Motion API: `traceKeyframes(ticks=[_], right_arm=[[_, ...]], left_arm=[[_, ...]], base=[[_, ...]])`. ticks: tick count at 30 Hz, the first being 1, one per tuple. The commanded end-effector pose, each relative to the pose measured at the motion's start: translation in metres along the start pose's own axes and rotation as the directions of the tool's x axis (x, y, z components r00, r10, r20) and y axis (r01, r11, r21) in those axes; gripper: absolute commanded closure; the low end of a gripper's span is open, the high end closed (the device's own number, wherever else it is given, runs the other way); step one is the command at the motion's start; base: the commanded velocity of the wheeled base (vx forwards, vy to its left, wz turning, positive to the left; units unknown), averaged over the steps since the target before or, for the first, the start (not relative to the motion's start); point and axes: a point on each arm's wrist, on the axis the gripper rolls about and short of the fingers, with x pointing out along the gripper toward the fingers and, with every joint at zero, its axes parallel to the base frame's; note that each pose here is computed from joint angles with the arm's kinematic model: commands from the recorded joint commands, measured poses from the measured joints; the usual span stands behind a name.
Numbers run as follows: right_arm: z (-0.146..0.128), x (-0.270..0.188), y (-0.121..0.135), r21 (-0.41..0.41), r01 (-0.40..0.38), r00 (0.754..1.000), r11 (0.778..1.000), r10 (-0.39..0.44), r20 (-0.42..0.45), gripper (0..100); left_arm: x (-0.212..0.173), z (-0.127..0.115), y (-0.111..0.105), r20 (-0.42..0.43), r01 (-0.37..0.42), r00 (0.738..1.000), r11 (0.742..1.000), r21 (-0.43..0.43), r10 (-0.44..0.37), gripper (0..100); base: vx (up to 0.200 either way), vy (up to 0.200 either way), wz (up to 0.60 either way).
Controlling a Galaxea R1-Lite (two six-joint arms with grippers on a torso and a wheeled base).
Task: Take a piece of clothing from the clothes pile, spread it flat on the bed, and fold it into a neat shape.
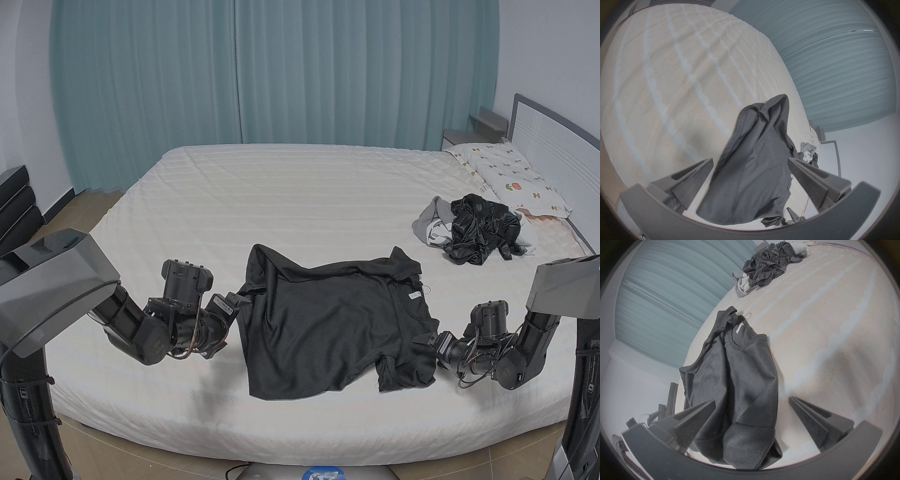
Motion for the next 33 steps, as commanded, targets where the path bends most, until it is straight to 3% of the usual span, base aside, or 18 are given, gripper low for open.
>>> traceKeyframes(ticks=[1, 6, 17, 20, 33], right_arm=[[-0.002, 0.014, -0.004, 0.002, 0.019, 1.000, 1.000, -0.019, 0.006, 100], [-0.002, 0.015, -0.004, 0.002, 0.043, 0.999, 0.999, -0.043, 0.029, 100], [0.034, -0.015, -0.005, 0.037, 0.058, 0.975, 0.998, -0.065, 0.212, 100], [0.051, -0.022, -0.016, 0.055, 0.075, 0.962, 0.996, -0.087, 0.260, 100], [0.065, -0.012, -0.037, 0.069, 0.098, 0.945, 0.993, -0.115, 0.308, 100]], left_arm=[[-0.001, -0.010, 0.023, -0.013, -0.053, 0.998, 0.999, 0.000, 0.053, 0], [0.003, -0.014, 0.031, -0.010, -0.053, 0.999, 0.998, 0.020, 0.053, 0], [0.002, -0.019, 0.032, -0.016, -0.040, 0.999, 0.998, 0.049, 0.041, 0], [0.002, -0.023, 0.031, -0.024, -0.039, 0.999, 0.998, 0.057, 0.040, 0], [0.003, -0.043, 0.031, -0.053, -0.046, 0.997, 0.987, 0.152, 0.055, 0]], base=[[0.000, 0.000, 0.00], [0.000, 0.000, 0.00], [0.000, 0.000, 0.00], [0.000, 0.000, 0.00], [0.000, 0.000, 0.00]])
